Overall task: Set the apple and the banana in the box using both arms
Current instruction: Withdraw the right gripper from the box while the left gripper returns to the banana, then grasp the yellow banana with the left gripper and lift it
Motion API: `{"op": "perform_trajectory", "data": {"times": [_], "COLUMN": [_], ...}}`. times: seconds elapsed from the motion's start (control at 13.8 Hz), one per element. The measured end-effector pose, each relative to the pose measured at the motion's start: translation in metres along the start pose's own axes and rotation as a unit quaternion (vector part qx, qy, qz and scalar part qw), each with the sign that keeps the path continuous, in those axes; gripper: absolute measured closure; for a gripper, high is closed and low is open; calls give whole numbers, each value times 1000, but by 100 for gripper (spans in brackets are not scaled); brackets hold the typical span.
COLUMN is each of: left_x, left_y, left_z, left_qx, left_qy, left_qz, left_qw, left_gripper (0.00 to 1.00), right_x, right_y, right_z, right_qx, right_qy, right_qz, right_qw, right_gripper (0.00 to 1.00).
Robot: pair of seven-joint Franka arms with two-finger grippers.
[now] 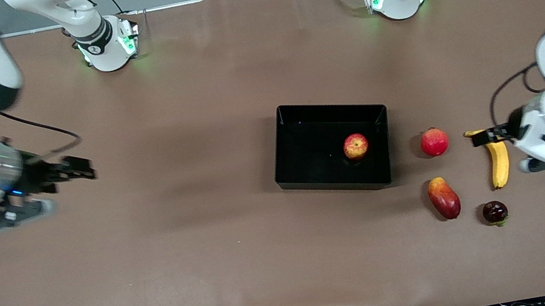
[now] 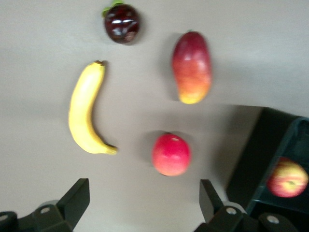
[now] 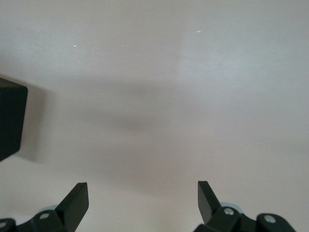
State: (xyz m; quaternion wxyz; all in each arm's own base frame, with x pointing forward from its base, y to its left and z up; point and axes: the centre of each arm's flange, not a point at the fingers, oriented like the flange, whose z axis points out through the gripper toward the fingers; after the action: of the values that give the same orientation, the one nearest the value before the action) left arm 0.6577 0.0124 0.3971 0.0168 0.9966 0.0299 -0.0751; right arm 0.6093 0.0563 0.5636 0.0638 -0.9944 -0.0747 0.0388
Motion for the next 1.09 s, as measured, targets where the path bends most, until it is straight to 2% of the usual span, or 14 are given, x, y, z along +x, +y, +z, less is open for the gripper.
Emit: {"op": "perform_trajectory", "data": {"times": [0.15,0.22,0.44,0.8,1.09], "left_x": [9,13,22,29,28], "left_y": [-32,-45,-74,-87,-99], "left_z": [32,52,100,153,185], "left_qx": [-10,-14,-26,-6,14], "left_qy": [6,12,19,43,39], "left_qz": [15,27,52,75,90], "left_qw": [1000,999,998,996,995], "left_gripper": [0,0,0,0,0], "right_x": [-30,-46,-80,-94,-94], "right_y": [33,43,62,75,72], "right_z": [-46,-64,-91,-86,-87], "right_qx": [-2,-7,-37,-33,-35], "right_qy": [24,28,19,-16,-16], "right_qz": [-3,2,20,66,72], "right_qw": [1000,1000,999,997,997], "right_gripper": [0,0,0,0,0]}}
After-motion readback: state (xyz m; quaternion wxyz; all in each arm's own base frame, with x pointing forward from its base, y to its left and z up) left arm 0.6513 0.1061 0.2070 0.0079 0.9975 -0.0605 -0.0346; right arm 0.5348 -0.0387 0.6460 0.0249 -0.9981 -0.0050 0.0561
